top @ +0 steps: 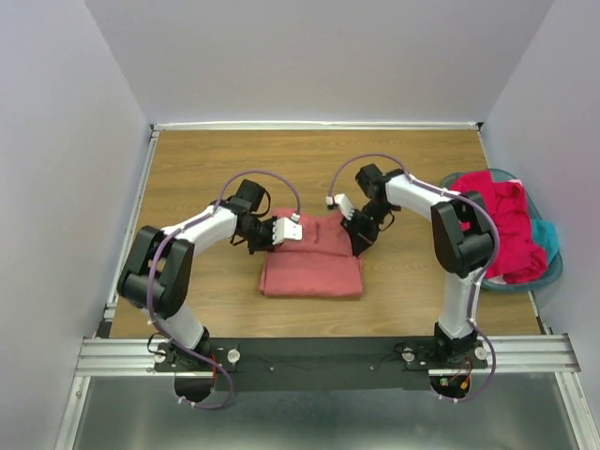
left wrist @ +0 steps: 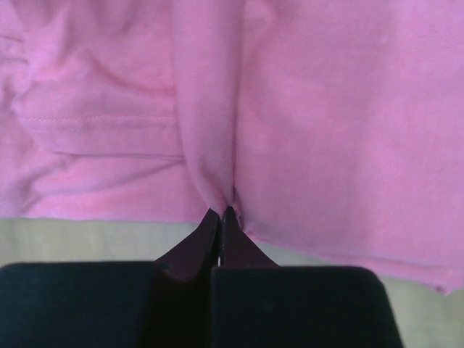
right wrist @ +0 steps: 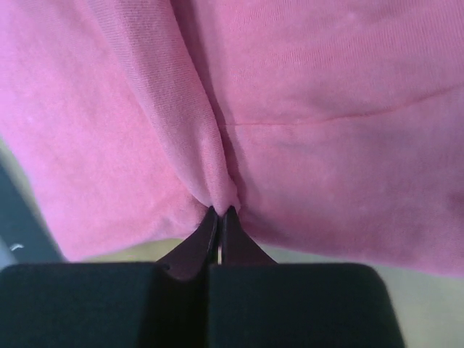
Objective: Fold and stack the t-shirts
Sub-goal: Fold the long partially folded tshirt into a neat square, then smooth out wrinkles on the folded tshirt
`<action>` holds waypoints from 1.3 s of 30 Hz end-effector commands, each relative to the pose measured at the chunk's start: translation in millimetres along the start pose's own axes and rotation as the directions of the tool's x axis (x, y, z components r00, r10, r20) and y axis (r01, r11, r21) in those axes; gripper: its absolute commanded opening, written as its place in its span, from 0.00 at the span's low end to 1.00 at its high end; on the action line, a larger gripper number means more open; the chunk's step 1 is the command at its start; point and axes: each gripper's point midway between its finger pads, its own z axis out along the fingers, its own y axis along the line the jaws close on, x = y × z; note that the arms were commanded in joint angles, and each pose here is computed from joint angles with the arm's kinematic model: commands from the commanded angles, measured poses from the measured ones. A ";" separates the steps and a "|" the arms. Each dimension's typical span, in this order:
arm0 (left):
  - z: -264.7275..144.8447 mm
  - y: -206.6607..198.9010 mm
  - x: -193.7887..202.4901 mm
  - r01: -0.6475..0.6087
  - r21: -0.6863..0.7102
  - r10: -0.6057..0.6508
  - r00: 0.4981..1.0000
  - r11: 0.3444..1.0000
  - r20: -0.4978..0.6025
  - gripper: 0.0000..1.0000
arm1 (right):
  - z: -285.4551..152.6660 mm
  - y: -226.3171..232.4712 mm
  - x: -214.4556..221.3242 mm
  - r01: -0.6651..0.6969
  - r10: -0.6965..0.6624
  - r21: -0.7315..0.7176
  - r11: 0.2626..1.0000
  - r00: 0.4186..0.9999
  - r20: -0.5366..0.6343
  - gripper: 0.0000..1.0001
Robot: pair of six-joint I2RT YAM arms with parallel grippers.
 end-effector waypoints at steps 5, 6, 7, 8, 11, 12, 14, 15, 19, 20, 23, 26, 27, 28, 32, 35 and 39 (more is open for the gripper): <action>-42.0 -53.5 -21.3 -0.015 0.048 0.013 0.998 0.999 0.055 0.30 | -17.5 90.8 11.4 -0.119 0.123 -0.160 0.980 0.992 0.018 0.49; -53.2 -48.7 -32.7 -0.041 0.016 0.040 0.996 0.999 0.080 0.37 | -23.0 93.4 6.5 -0.132 0.140 -0.171 0.976 0.990 0.032 0.53; -58.7 -47.2 -39.1 -0.050 0.005 0.050 0.994 0.999 0.093 0.39 | -33.9 97.1 -7.4 -0.139 0.153 -0.186 0.973 0.986 0.061 0.53; -63.3 -44.5 -46.0 -0.059 -0.008 0.060 0.992 0.998 0.108 0.40 | -40.9 94.5 -13.7 -0.157 0.176 -0.191 0.969 0.981 0.084 0.53; -70.9 -40.5 -74.8 -0.075 0.002 0.073 0.982 0.997 0.174 0.45 | -51.0 84.7 -37.2 -0.208 0.241 -0.226 0.952 0.962 0.131 0.53; -70.3 -40.3 -82.5 -0.080 0.010 0.076 0.979 0.997 0.186 0.45 | -59.3 78.2 -54.4 -0.198 0.243 -0.237 0.951 0.954 0.176 0.51; -63.1 -42.4 -102.2 -0.090 0.041 0.078 0.971 0.995 0.227 0.45 | -59.2 74.7 -70.0 -0.229 0.289 -0.282 0.932 0.938 0.193 0.47; -59.6 -43.6 -107.2 -0.095 0.050 0.081 0.968 0.994 0.238 0.45 | -54.5 66.6 -78.7 -0.242 0.307 -0.300 0.923 0.932 0.193 0.44; -35.2 -50.9 -120.2 -0.113 0.094 0.085 0.961 0.989 0.262 0.45 | -42.8 58.9 -99.6 -0.314 0.415 -0.402 0.860 0.889 0.193 0.31; -26.0 -51.7 -123.1 -0.126 0.101 0.095 0.960 0.987 0.265 0.45 | -40.8 53.6 -107.5 -0.305 0.417 -0.406 0.861 0.881 0.222 0.30; -7.8 -57.1 -125.8 -0.140 0.132 0.101 0.959 0.981 0.265 0.47 | -34.6 54.3 -120.2 -0.350 0.487 -0.466 0.813 0.846 0.215 0.28; 8.3 -57.9 -122.8 -0.138 0.154 0.096 0.963 0.978 0.252 0.48 | -26.1 53.5 -123.8 -0.369 0.513 -0.489 0.790 0.835 0.199 0.28; 12.5 -58.5 -120.6 -0.133 0.162 0.091 0.965 0.978 0.247 0.48 | -23.9 56.9 -125.4 -0.369 0.517 -0.502 0.782 0.835 0.192 0.28; 20.0 -59.3 -116.5 -0.131 0.174 0.088 0.968 0.976 0.236 0.52 | -21.6 56.3 -126.7 -0.367 0.517 -0.504 0.781 0.834 0.193 0.28; 31.9 -60.1 -106.7 -0.123 0.183 0.082 0.973 0.975 0.218 0.52 | -5.7 53.3 -120.1 -0.409 0.547 -0.508 0.758 0.823 0.153 0.28; 39.2 -64.6 -101.0 -0.123 0.202 0.081 0.976 0.972 0.203 0.52 | 3.3 52.0 -116.7 -0.446 0.579 -0.517 0.730 0.806 0.123 0.28; 44.8 -68.2 -95.6 -0.116 0.215 0.075 0.979 0.970 0.189 0.49 | 13.9 55.1 -115.4 -0.461 0.589 -0.528 0.713 0.803 0.093 0.28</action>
